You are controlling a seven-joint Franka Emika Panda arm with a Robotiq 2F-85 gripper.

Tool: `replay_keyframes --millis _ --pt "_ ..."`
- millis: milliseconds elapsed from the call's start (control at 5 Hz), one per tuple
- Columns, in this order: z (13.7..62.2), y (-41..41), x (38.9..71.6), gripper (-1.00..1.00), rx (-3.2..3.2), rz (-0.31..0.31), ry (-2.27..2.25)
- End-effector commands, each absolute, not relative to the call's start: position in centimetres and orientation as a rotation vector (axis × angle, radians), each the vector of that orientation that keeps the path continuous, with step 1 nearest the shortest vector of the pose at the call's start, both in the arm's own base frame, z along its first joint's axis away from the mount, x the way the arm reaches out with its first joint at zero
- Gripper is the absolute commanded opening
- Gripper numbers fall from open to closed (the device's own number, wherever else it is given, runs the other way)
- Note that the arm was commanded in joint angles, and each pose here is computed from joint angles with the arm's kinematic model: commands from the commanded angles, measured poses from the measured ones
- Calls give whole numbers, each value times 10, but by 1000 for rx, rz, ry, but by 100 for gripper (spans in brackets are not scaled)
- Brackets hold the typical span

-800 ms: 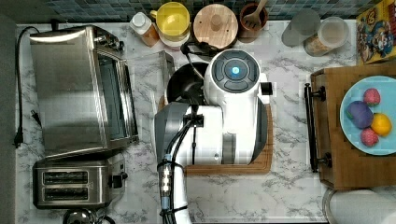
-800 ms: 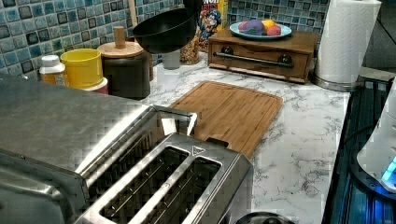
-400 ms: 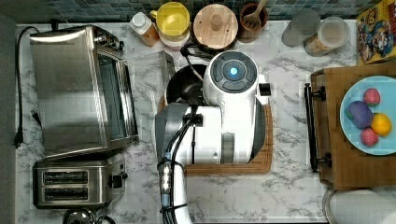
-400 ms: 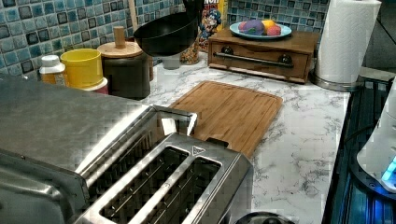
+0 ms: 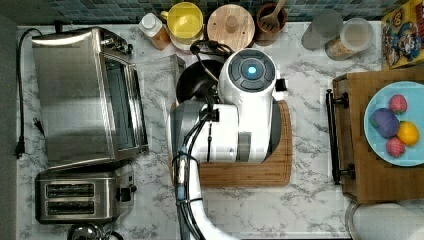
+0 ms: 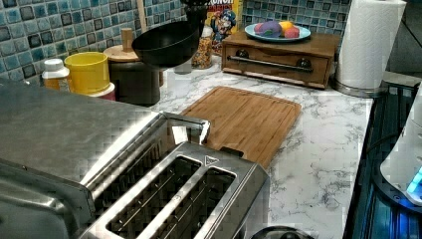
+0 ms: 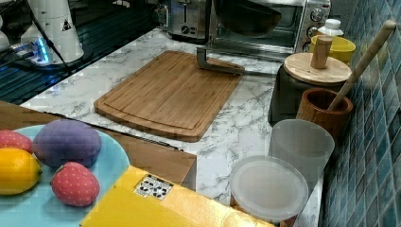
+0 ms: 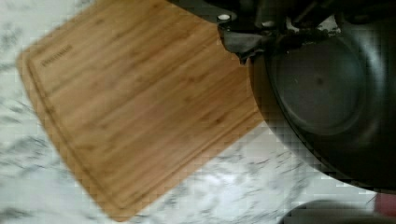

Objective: Put the bowl in the oven.

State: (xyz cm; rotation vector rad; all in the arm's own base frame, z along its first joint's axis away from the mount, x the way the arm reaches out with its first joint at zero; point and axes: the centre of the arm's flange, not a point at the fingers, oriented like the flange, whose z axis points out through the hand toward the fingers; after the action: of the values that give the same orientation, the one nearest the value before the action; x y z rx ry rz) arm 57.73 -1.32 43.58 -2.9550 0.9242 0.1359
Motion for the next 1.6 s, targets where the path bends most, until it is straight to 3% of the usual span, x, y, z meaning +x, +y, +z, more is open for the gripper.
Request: replay_keyframes --millis 200,600,800,1400,1600 --pt "496 80 610 -100 -2959 -150 206" --pt "480 130 620 -100 -2937 -254 39" --pt "461 153 636 -100 -2989 -253 6" --pt "457 186 653 -100 -2875 -159 -38" --pt "434 200 648 -100 -2864 -116 -102"
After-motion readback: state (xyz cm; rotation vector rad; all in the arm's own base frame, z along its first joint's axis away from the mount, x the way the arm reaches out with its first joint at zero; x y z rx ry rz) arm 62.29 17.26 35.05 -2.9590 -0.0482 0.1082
